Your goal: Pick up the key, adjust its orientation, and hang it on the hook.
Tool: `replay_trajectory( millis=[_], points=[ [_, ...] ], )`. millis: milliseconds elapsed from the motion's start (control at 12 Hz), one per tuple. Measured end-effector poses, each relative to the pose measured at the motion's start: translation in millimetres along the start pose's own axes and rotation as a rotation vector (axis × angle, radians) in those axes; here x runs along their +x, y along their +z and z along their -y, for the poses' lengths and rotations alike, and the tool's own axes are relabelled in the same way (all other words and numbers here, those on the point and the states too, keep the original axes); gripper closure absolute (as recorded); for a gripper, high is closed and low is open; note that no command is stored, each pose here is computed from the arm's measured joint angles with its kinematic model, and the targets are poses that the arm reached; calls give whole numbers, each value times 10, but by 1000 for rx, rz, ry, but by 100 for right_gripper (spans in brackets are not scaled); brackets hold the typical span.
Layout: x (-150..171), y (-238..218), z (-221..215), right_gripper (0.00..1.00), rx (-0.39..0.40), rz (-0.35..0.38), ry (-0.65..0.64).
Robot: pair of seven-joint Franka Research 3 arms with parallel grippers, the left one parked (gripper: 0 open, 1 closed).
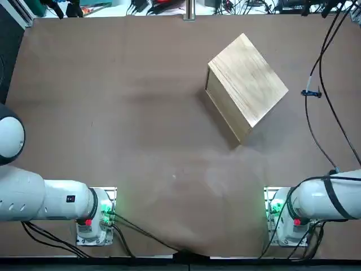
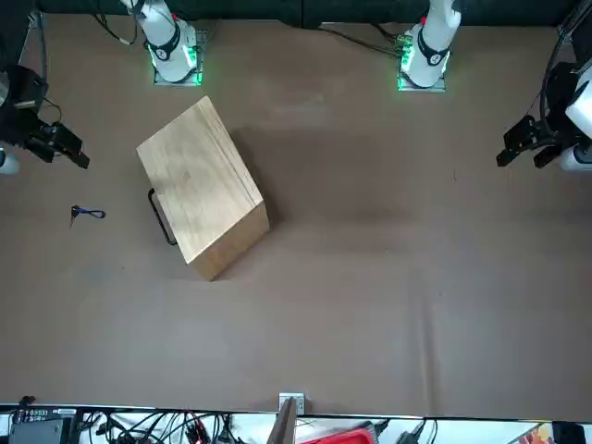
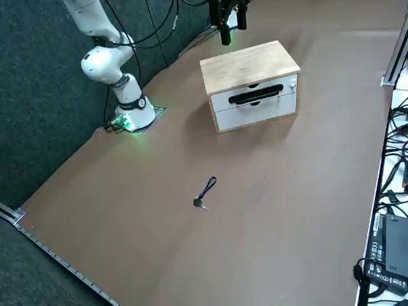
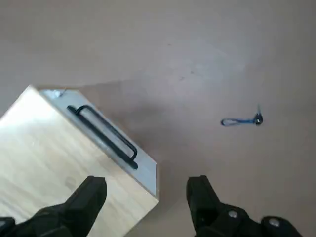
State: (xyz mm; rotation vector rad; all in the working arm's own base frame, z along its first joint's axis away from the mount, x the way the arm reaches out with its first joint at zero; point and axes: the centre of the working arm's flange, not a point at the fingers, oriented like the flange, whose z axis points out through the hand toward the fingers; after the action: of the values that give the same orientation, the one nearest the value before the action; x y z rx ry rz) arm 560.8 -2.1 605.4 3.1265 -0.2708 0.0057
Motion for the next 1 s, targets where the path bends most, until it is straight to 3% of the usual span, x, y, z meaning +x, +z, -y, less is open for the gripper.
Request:
replay_trajectory(
  millis=[500,1000],
  points=[
    [175,241,-627,0,-14,41,440],
    [212,353,-1251,0,-26,58,786]
  ],
)
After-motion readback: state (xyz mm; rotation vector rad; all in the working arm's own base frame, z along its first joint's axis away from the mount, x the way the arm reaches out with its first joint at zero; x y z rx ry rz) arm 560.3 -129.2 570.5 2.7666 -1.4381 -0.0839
